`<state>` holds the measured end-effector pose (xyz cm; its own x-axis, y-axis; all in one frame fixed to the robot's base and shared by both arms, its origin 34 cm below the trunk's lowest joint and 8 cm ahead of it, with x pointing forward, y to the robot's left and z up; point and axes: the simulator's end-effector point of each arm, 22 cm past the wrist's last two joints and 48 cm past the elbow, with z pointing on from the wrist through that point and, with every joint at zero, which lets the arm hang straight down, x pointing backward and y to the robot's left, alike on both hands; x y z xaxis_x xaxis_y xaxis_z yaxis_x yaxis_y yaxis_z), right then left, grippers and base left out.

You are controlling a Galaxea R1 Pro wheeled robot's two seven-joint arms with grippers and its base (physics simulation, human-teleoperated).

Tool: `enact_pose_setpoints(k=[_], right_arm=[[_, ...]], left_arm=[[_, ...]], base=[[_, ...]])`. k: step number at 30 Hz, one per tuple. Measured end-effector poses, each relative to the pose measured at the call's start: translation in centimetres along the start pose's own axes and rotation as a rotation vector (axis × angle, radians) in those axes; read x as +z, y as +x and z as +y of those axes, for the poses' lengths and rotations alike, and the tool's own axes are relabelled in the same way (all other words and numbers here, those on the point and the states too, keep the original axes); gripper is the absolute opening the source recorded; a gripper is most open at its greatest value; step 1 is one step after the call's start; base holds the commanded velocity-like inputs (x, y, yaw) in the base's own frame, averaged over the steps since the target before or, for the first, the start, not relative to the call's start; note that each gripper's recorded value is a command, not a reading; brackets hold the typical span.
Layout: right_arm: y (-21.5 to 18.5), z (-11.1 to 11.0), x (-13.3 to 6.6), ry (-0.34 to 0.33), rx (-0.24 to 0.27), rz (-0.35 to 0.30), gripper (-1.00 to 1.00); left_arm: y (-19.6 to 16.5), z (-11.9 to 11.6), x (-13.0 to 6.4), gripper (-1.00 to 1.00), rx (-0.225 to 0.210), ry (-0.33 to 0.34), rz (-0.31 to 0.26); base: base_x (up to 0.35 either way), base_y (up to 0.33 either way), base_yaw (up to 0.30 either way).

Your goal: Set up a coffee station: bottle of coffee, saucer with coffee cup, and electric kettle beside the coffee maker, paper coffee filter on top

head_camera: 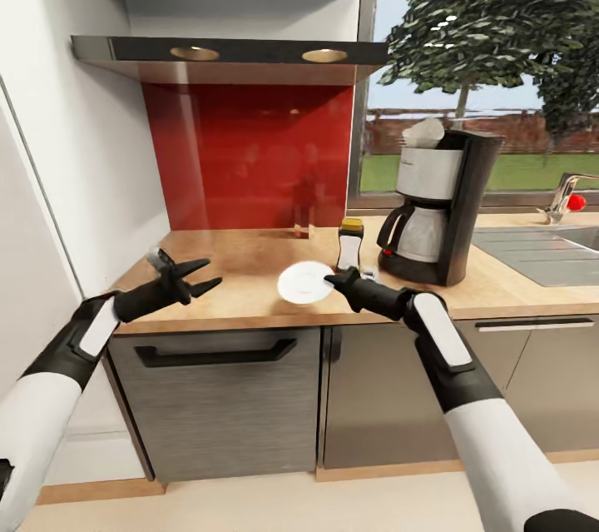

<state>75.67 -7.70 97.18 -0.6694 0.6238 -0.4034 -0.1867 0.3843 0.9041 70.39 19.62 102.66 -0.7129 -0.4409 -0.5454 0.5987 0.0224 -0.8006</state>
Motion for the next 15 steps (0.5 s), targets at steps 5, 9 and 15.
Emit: enact_pose_setpoints(k=[5, 9, 15], right_arm=[[1.0, -0.8, -1.5, 0.001, -0.025, 0.006, -1.0], [3.4, -1.5, -2.9, -0.015, -0.046, 0.066, -1.0], [5.7, -2.1, -4.2, -0.044, -0.104, 0.084, -1.0]], left_arm=[[6.1, 2.9, -2.5, 1.0, -0.045, 0.011, 0.05], [15.2, 5.7, -6.7, 1.0, -0.069, 0.031, 0.17], [23.0, 14.6, -17.2, 1.0, -0.096, -0.227, 0.132]], base=[[0.0, 0.0, 0.0], [0.0, 0.0, 0.0], [0.0, 0.0, 0.0]])
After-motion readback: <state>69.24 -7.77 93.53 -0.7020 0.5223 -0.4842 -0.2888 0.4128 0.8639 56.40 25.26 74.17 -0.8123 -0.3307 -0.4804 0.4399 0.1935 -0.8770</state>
